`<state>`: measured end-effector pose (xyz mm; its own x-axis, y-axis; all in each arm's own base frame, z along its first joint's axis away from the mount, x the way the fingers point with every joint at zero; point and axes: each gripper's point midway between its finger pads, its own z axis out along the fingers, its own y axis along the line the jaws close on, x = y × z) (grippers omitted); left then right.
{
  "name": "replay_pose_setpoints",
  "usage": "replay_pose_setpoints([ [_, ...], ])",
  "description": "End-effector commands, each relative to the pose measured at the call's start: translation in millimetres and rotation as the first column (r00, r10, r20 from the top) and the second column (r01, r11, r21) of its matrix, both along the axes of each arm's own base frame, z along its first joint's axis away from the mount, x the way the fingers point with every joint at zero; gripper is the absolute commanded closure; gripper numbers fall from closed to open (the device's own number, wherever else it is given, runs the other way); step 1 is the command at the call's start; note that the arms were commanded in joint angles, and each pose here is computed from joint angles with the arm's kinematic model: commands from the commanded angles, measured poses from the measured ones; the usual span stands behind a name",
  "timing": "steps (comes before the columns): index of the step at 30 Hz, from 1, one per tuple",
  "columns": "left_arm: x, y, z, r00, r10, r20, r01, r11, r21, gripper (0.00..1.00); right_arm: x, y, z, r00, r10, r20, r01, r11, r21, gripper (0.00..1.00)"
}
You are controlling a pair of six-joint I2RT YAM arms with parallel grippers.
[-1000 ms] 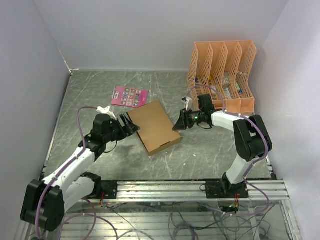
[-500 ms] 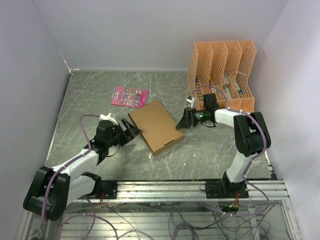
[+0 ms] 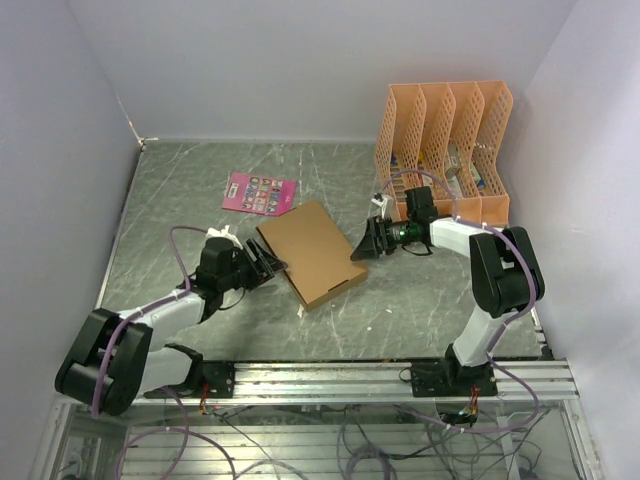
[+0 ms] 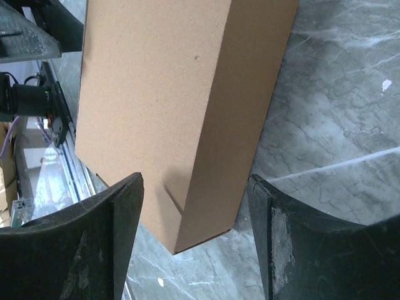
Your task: Fold the paper box
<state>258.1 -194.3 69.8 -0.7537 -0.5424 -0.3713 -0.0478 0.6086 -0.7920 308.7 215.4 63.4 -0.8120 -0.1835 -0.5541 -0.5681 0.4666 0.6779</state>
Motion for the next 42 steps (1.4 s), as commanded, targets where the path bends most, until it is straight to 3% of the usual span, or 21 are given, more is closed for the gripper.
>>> replay_pose_setpoints([
  [1,19.1,-9.7,23.3,0.996,-0.031,0.085,0.030,1.000,0.008,0.32,1.1,2.9,0.6,1.000,0.018,0.017,-0.018,1.000,-0.011,0.34],
  [7,22.0,-14.0,6.9,0.997,-0.052,0.049,0.051,0.999,0.019,0.44,-2.6,10.8,5.7,0.998,0.051,0.031,-0.051,0.999,-0.014,0.35],
  [14,20.7,-16.5,-10.9,0.996,-0.086,0.008,0.085,0.995,0.044,0.68,0.6,19.3,20.0,0.993,0.086,0.075,-0.085,0.996,-0.021,0.37],
  [25,27.2,-23.6,-6.0,0.994,-0.110,0.019,0.110,0.994,0.028,0.73,-6.2,44.1,88.5,0.963,0.179,0.203,-0.176,0.984,-0.036,0.38],
  [35,35.4,-29.9,-5.3,0.989,-0.145,0.016,0.144,0.989,0.043,0.72,-47.7,102.5,121.4,0.897,0.332,0.292,-0.319,0.943,-0.091,0.38],
  [38,34.5,-26.7,-13.0,0.989,-0.145,-0.004,0.145,0.987,0.075,0.72,-22.7,88.6,126.4,0.903,0.261,0.340,-0.232,0.965,-0.125,0.36],
  [42,32.9,-25.0,-20.5,0.989,-0.147,-0.024,0.149,0.985,0.091,0.72,29.4,38.0,99.4,0.930,0.062,0.362,0.002,0.985,-0.175,0.31],
])
